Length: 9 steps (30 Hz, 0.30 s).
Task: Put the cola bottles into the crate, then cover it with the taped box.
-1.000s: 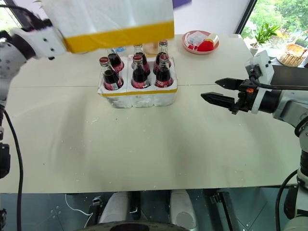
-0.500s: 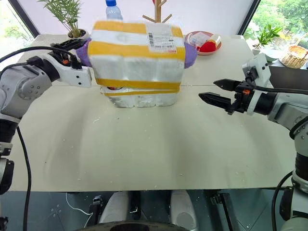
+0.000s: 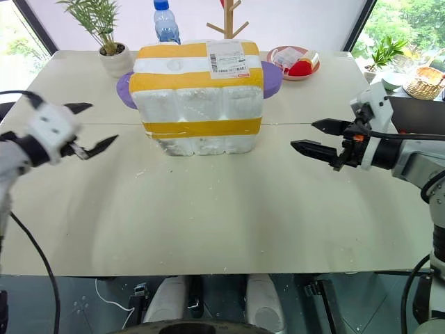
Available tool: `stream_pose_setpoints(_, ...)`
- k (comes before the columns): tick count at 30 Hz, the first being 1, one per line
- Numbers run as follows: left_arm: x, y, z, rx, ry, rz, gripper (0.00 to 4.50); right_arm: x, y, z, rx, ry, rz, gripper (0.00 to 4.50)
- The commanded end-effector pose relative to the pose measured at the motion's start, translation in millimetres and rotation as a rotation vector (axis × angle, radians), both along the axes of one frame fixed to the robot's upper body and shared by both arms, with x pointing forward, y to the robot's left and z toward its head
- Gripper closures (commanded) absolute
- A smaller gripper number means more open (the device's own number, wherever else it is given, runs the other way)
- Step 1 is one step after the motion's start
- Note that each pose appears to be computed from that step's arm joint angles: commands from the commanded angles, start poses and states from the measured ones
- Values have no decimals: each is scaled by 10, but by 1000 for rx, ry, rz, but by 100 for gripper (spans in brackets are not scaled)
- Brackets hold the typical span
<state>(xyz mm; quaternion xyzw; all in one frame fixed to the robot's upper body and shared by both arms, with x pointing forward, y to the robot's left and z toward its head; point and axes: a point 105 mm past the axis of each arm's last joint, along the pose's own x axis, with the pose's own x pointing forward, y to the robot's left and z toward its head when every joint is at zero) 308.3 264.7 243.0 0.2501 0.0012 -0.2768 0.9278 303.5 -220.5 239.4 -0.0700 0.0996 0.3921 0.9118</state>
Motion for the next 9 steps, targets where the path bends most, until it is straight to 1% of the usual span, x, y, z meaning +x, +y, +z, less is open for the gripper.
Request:
stream_pose_setpoints(1,-349,-23,307,-237,161,-194,29,37,10,198,-29,-66,45,0)
stream_pose_setpoints(3,-465,29,423,-282,234,-260,29,55,50,252,-29,-70,91,0)
stream_pose_setpoints(5,-496,91,513,-298,287,-268,29,46,100,297,-24,-68,148,0)
stream_pose_setpoints(9,-492,159,766,-259,269,-283,29,-18,232,333,-56,-65,283,0)
